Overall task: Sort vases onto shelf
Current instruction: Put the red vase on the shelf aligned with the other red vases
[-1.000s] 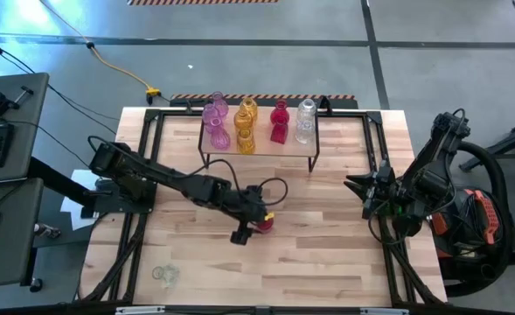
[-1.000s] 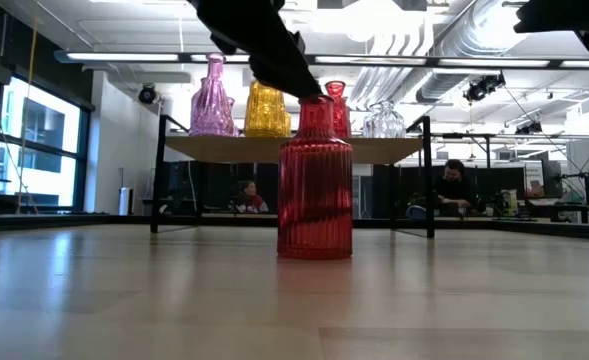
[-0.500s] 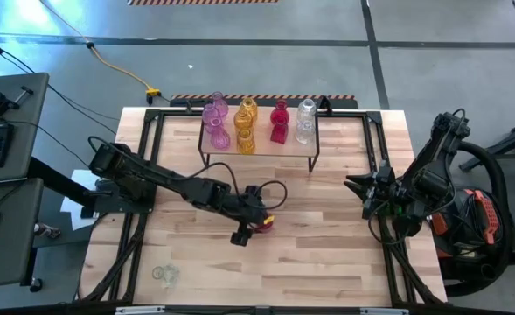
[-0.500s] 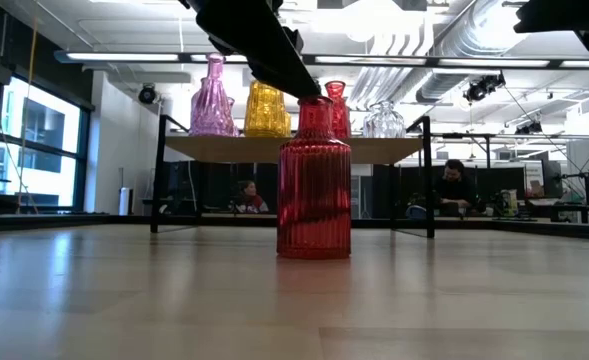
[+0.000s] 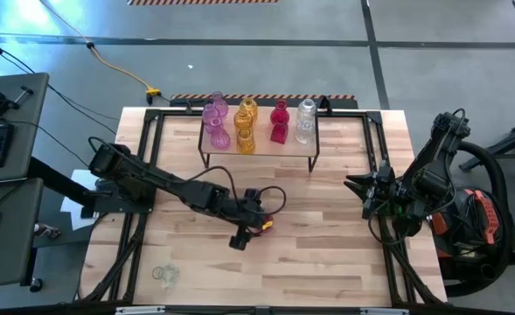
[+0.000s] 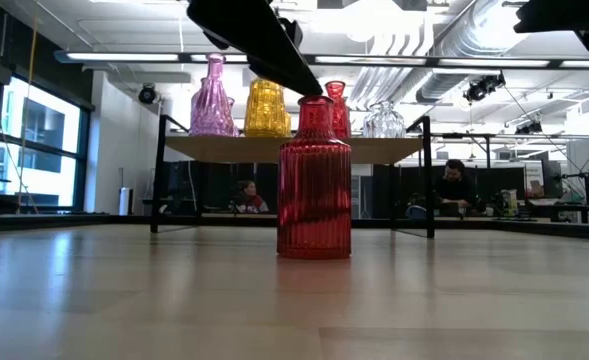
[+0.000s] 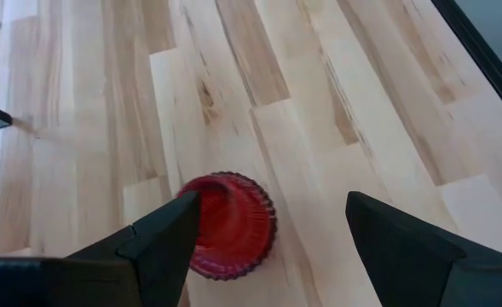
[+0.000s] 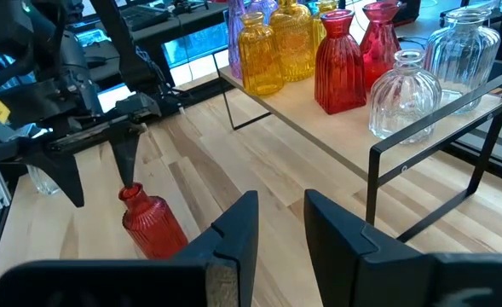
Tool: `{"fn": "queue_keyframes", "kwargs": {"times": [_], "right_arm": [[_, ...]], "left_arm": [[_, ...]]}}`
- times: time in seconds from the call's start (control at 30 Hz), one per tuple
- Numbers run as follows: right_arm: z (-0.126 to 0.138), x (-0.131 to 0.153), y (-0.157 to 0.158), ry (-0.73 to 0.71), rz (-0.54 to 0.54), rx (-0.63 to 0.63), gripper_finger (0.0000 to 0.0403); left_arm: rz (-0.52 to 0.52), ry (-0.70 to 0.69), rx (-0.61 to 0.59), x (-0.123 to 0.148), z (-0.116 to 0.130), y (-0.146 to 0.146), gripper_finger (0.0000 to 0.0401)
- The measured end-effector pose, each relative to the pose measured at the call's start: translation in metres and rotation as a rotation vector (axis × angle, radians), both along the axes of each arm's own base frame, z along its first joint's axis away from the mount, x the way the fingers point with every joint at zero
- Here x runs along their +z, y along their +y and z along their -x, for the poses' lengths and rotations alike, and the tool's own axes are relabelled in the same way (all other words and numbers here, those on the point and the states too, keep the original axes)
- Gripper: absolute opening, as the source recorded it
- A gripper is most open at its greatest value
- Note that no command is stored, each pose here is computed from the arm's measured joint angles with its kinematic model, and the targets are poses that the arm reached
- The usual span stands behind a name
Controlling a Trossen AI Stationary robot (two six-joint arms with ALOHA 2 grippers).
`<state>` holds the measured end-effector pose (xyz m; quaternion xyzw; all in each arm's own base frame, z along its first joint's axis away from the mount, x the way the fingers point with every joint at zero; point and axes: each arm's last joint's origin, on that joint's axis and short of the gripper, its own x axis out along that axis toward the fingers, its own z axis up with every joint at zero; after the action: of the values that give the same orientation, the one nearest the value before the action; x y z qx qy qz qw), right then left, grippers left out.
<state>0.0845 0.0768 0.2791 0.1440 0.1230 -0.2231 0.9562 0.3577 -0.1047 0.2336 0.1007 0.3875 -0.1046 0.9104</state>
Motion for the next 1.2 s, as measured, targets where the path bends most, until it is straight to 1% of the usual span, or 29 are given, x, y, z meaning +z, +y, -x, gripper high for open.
{"fn": "queue_keyframes", "kwargs": {"times": [0.73, 0.83, 0.93, 1.03, 1.2], "right_arm": [[-0.0001, 0.0, 0.0002, -0.001, -0.001, 0.0, 0.0081], [-0.0001, 0.0, 0.0002, -0.001, -0.001, 0.0, 0.0081], [-0.0001, 0.0001, 0.0001, -0.001, -0.002, 0.0, 0.0081], [-0.0001, 0.0001, 0.0001, -0.001, -0.002, 0.0, 0.0081], [-0.0002, 0.0, 0.0002, -0.001, -0.002, 0.0, 0.0081]], "left_arm": [[-0.009, 0.031, 0.0, -0.0021, 0.0021, 0.0008, 0.0284], [-0.022, 0.031, -0.014, -0.0043, 0.0008, 0.0004, 0.0282], [-0.034, 0.032, -0.029, -0.0078, -0.0009, -0.0017, 0.0272], [-0.042, 0.019, -0.019, -0.0093, -0.0032, -0.0019, 0.0256], [-0.096, 0.013, -0.014, -0.0096, -0.0032, -0.0005, 0.0224]]}}
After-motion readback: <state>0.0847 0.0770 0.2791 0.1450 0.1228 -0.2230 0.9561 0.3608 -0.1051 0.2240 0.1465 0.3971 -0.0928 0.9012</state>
